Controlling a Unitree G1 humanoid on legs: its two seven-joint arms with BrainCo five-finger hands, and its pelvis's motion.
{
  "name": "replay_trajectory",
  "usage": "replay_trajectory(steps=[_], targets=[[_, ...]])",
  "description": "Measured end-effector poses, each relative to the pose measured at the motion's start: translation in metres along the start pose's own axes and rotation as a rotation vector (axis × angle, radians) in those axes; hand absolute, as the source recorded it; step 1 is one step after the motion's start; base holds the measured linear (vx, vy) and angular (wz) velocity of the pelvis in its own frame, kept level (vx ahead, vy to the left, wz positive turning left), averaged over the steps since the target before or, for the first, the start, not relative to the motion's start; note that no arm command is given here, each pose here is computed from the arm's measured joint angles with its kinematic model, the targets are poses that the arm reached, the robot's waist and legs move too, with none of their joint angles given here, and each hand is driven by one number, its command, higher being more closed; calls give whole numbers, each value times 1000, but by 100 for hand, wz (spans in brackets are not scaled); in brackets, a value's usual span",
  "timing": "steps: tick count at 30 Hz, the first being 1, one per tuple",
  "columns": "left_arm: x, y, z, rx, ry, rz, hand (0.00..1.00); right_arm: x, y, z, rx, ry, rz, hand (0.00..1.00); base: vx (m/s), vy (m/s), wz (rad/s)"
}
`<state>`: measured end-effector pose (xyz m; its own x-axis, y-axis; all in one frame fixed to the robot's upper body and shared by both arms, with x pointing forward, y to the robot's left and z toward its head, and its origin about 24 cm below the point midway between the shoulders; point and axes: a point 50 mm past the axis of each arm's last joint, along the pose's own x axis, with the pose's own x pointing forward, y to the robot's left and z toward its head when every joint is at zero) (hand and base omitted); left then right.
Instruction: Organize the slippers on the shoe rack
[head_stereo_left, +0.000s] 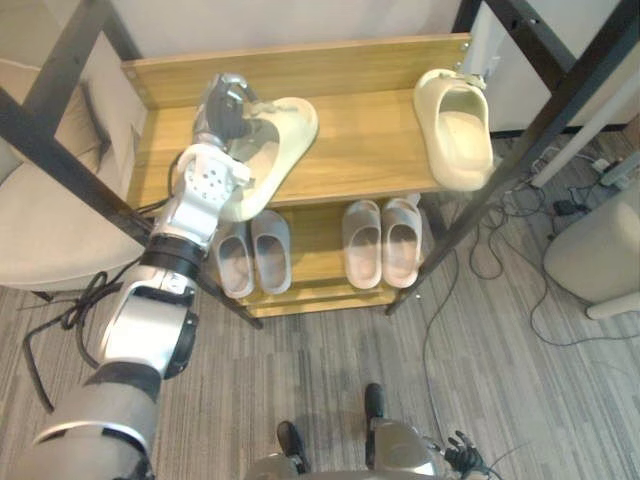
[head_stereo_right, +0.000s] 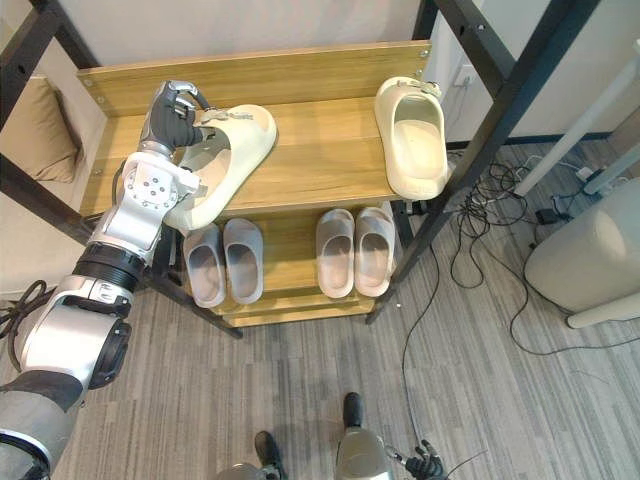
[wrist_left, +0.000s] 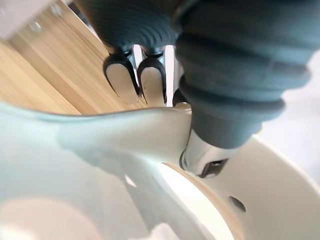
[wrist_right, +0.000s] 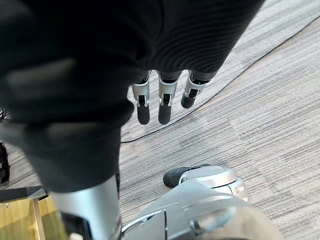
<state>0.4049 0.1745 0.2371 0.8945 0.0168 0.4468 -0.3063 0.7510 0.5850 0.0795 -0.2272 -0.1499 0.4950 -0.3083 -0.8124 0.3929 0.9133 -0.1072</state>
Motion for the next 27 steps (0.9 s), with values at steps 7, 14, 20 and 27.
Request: replay_trajectory(steps=[7, 14, 20, 27], targets=[[1, -1, -1, -7, 22, 22, 100, -2, -4, -3, -3, -1, -13, 0, -13, -20, -10], [8, 5, 6, -35, 24, 66, 100, -4, -7, -6, -5, 6, -25, 0, -17, -13, -19], [15, -3, 21, -82, 24, 63, 100, -4, -8, -6, -4, 5, -33, 0, -2, -3, -4], [19, -6, 33, -103, 1, 59, 100, -3, -8, -4, -5, -1, -38, 0, -4, -9, -2]])
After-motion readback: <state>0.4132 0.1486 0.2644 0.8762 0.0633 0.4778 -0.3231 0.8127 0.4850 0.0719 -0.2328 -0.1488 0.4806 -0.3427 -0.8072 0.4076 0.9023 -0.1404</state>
